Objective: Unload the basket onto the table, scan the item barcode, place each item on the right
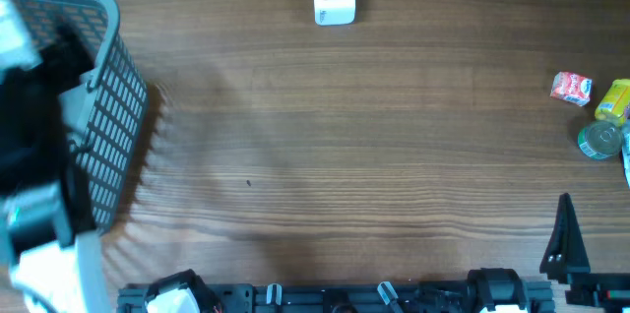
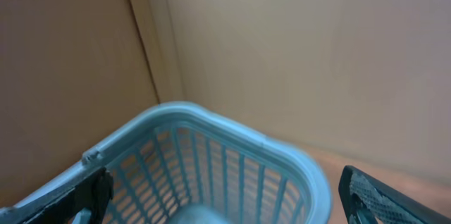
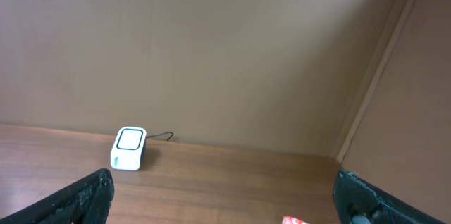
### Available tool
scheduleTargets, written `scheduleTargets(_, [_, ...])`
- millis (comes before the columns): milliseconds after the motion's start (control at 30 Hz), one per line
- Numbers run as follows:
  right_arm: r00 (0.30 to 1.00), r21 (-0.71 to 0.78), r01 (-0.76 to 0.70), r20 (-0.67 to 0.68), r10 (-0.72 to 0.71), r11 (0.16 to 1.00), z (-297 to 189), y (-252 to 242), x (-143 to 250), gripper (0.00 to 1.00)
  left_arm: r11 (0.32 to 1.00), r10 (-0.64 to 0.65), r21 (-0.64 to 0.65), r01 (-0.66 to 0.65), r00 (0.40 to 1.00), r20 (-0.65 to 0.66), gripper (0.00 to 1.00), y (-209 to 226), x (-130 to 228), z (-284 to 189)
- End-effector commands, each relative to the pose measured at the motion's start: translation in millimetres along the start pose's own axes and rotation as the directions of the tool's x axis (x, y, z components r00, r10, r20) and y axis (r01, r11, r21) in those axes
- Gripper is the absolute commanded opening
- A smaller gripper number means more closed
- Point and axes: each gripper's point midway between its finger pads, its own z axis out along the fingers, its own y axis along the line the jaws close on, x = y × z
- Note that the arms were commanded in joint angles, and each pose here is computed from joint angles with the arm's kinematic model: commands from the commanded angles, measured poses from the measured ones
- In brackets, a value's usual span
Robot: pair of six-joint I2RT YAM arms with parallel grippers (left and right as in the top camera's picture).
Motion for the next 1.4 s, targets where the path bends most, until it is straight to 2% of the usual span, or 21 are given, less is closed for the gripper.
scheduleTargets(0, [1.0,0.026,0.016,0.017,-0.017,1.0,-5,-6,-6,1.0,0.992,-0.074,0.115,0.042,0.953,0.293,1.0,8,-71,-105])
scheduleTargets(100, [0.999,-0.008,0.011,0.03,-0.011,1.0,-14,-1,-11,1.0,0.999,-0.015,0.033,0.0,0.882,0.471,1.0,20,-95,-188])
scheduleTargets(233, [0.998,-0.006,0.006,0.064,-0.006,1.0,-27,-2,-20,1.0,0.999,-0.035,0.048,0.008,0.793,0.608,1.0,18,-104,-263])
scheduleTargets(400, [0.997,-0.042,-0.019,0.069,0.022,0.999,-45,4,-15,1.0,0.986,-0.114,0.165,0.006,0.748,0.654,1.0,11,-104,-294])
scheduleTargets(533, [0.998,-0.086,-0.04,0.049,0.045,0.995,-50,12,-9,1.0,0.982,-0.148,0.188,0.024,0.715,0.683,1.0,19,-103,-314])
scheduleTargets(733, [0.989,-0.065,-0.029,0.144,0.038,0.997,-84,22,-37,1.0,0.974,-0.209,0.221,0.058,0.614,0.761,1.0,42,-90,-373])
scheduleTargets(800, [0.986,-0.091,-0.031,0.16,0.046,0.995,-97,32,-38,1.0,0.972,-0.22,0.222,0.077,0.632,0.744,1.0,47,-81,-372])
scheduleTargets(867, [0.983,-0.1,-0.03,0.176,0.047,0.995,-110,39,-33,1.0,0.97,-0.228,0.221,0.098,0.675,0.702,1.0,48,-69,-363])
scheduleTargets(1000, [0.952,-0.044,-0.012,0.305,0.025,0.999,-164,47,-20,1.0,0.953,-0.277,0.282,0.112,0.699,0.66,1.0,48,-59,-360])
scheduleTargets(1100, [0.942,0.026,-0.02,0.336,0.01,0.999,-194,49,6,1.0,0.946,-0.283,0.305,0.105,0.725,0.628,1.0,46,-51,-354])
scheduleTargets(1200, [0.955,-0.015,-0.012,0.298,0.016,1.0,-196,64,21,1.0,0.945,-0.275,0.312,0.1,0.76,0.589,1.0,43,-41,-346])
scheduleTargets(1300, [0.952,-0.069,0.006,0.304,0.015,0.998,-192,76,17,1.0,0.947,-0.265,0.307,0.093,0.765,0.587,1.0,43,-40,-345])
scheduleTargets(1367, [0.949,-0.075,-0.035,0.31,0.057,0.997,-183,73,12,1.0,0.947,-0.264,0.306,0.093,0.769,0.583,1.0,42,-39,-344])
